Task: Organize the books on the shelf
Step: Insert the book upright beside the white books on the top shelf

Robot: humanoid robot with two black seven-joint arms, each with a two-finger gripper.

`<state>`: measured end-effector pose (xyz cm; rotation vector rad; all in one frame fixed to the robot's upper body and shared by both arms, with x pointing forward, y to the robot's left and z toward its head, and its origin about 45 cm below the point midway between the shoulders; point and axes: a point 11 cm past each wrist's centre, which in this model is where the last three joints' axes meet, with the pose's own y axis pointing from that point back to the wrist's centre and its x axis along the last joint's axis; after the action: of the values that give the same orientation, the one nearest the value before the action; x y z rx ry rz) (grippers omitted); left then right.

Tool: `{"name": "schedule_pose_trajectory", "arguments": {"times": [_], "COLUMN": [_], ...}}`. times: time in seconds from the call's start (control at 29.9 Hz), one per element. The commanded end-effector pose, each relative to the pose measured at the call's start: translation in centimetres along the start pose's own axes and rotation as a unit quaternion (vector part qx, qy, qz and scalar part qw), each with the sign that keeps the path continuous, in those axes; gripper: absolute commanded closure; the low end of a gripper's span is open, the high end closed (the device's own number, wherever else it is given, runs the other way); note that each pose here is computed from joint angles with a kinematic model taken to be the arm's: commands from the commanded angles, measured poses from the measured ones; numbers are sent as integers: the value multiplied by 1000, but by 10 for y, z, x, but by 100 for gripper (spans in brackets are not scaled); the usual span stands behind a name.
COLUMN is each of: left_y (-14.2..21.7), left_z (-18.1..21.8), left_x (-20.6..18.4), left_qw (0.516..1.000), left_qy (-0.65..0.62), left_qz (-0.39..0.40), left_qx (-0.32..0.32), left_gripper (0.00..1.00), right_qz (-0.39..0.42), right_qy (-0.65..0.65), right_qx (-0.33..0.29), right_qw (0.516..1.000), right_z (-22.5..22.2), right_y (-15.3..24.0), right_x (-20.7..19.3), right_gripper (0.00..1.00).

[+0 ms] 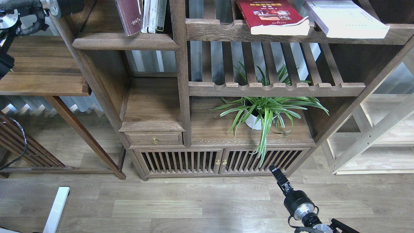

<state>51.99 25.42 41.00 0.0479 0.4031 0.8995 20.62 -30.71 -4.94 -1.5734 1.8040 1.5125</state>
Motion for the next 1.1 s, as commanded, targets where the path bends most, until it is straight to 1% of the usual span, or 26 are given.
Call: {"name": "schedule_pose_trajectory", "arguments": {"times": [0.0, 0.27, 0.3, 0.37, 0.53, 0.57, 0.64, 0.7, 0.74, 0.77, 0.8, 0.87, 0.94, 1.07], "left_y": [-2, -14, -15, -17, -15, -16, -17, -16, -16, -16, -15, -12, -11, -3], "left_z": [-5, -16, -17, -17, -17, -17, -17, -17, -16, -15, -14, -9, -7, -2], "left_x": [1, -9, -11, -12, -11, -11, -12, -12, -12, -13, -12, -10, -10, -4], "left_qw": [1000, 1000, 1000, 1000, 1000, 1000, 1000, 1000, 1000, 1000, 1000, 1000, 1000, 1000], "left_qy": [2, -3, -3, -3, -3, -3, -3, -4, -4, -4, -4, -3, -3, -6], "left_qz": [1, -9, -11, -13, -11, -12, -12, -12, -13, -13, -12, -11, -11, -3], "left_qx": [6, 23, 24, 23, 23, 24, 24, 24, 23, 22, 20, 14, 11, 6], "left_gripper": [97, 92, 92, 96, 96, 96, 91, 90, 86, 79, 73, 67, 56, 50], "right_qz": [-1, 0, 0, 1, 1, -1, -3, -3, -2, -2, -1, 1, 1, 1], "right_qy": [-1, -5, -5, -5, -8, -8, -9, -9, -8, -8, -9, -9, -9, -10], "right_qx": [-1, -2, -2, -1, -1, -2, -2, -2, -2, -1, -1, -2, -2, -3], "right_qw": [1000, 1000, 1000, 1000, 1000, 1000, 1000, 1000, 1000, 1000, 1000, 1000, 1000, 1000], "right_z": [1, 3, 3, 4, 4, 5, 5, 4, 4, 4, 5, 6, 6, 7], "right_y": [0, 3, 3, 4, 4, 4, 3, 3, 4, 4, 5, 7, 7, 6], "right_x": [0, 1, 1, 2, 2, 1, 0, 0, 1, 1, 2, 3, 3, 3], "right_gripper": [1, 1, 1, 1, 1, 1, 1, 1, 1, 1, 1, 1, 1, 1]}}
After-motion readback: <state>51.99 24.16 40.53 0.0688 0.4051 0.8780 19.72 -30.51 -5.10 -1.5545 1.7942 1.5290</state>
